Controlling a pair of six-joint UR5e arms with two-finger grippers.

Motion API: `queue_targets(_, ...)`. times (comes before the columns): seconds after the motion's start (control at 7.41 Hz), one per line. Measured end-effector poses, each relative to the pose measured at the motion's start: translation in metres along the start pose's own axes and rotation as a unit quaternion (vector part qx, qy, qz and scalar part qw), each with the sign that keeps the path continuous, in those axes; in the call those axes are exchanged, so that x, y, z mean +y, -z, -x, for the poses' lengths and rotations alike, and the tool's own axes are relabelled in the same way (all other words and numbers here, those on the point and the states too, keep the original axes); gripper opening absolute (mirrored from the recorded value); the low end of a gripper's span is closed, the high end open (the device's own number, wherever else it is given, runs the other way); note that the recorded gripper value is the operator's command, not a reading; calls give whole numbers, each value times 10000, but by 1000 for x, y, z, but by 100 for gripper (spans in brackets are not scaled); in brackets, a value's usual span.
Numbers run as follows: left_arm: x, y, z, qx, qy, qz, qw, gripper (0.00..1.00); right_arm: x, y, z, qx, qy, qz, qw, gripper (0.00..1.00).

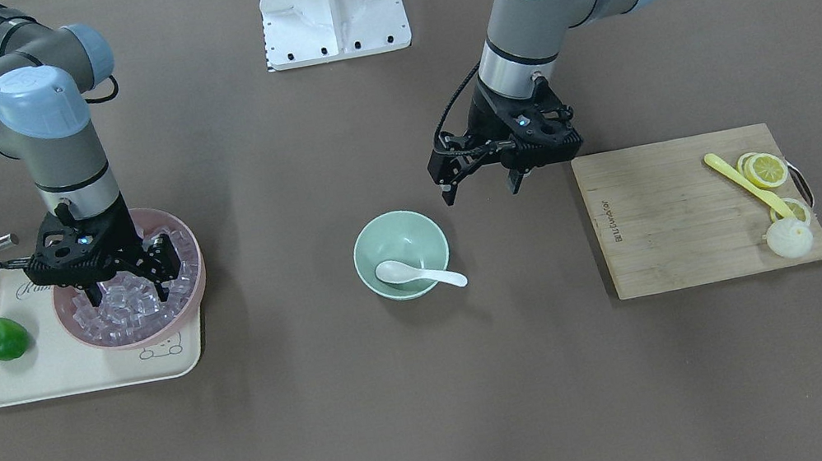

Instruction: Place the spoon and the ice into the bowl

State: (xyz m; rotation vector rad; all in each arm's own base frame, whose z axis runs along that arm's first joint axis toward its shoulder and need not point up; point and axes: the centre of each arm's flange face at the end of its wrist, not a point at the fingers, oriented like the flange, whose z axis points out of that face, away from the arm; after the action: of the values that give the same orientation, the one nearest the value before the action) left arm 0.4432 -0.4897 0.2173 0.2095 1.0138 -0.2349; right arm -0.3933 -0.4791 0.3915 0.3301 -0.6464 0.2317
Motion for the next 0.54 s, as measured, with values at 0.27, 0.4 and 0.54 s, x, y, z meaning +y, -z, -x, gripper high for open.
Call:
queue_targets(0.27,0,0,0,-2,2,-2,10000,98,0,2,2,-25,6,-1,10000,19)
queue_targets(0.4,0,-1,0,-6,4,2,10000,98,-1,4,3,-42,8,-3,10000,9)
queue_targets(0.54,1,-2,0,-10,3,7,10000,98,-1,5,4,-63,8,-9,10000,0)
